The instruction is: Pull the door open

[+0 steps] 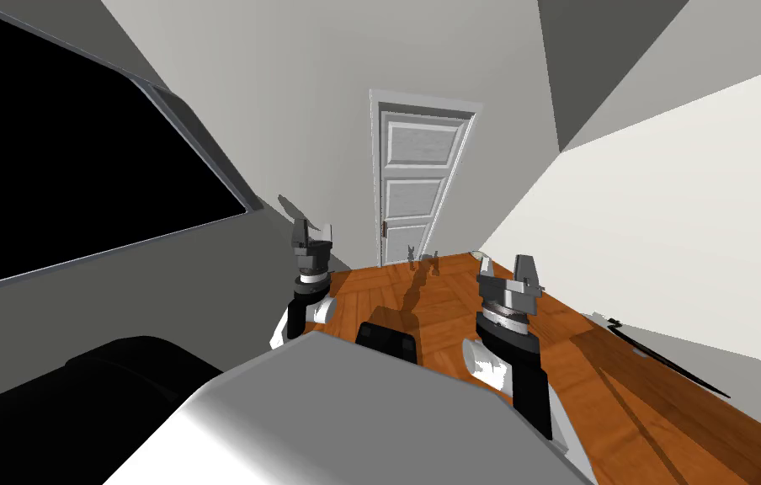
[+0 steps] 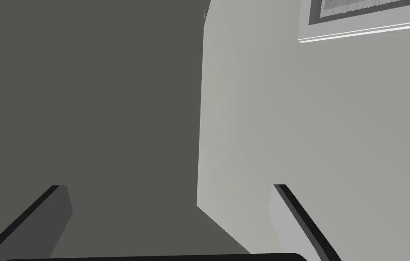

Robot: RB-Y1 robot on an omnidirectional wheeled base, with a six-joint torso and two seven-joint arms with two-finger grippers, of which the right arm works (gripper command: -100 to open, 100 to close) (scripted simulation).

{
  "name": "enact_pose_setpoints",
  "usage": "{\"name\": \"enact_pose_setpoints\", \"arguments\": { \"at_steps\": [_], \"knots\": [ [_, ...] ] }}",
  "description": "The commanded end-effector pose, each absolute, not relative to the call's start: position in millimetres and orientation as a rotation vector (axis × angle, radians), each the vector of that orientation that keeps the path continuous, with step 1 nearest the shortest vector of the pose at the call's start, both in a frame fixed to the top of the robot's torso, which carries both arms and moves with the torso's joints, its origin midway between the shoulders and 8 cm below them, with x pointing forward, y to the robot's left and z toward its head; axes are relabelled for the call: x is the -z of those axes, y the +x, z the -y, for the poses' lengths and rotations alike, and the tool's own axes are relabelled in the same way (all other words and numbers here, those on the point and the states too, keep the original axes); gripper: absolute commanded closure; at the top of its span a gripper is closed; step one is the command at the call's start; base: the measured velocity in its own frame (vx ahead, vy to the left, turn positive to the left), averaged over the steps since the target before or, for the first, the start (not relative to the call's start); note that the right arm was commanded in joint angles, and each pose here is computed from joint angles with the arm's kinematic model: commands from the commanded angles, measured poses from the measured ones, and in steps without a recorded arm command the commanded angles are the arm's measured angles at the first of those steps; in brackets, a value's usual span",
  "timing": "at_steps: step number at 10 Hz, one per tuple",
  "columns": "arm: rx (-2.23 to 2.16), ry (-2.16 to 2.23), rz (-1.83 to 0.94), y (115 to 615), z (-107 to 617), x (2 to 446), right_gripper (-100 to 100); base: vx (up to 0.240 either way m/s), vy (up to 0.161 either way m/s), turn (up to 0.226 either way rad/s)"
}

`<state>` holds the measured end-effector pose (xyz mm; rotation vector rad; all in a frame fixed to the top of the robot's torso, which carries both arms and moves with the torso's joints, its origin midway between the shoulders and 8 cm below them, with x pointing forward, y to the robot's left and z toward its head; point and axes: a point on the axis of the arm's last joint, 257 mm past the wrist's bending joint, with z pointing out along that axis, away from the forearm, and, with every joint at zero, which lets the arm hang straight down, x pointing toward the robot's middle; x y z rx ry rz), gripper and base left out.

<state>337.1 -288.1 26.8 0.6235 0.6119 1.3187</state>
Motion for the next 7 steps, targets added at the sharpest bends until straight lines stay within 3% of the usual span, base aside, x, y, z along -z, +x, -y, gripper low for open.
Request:
{"name": "enact_pose_setpoints", "arguments": {
  "at_steps": [1, 7],
  "knots": [
    [-1.37, 0.66, -0.605, 343.9, 288.6, -16.3, -100, 0.058, 0.006, 0.122],
    [-1.517, 0.776, -0.576, 363.8, 290.1, 16.4, -100, 0.097, 0.013, 0.127]
  ]
}}
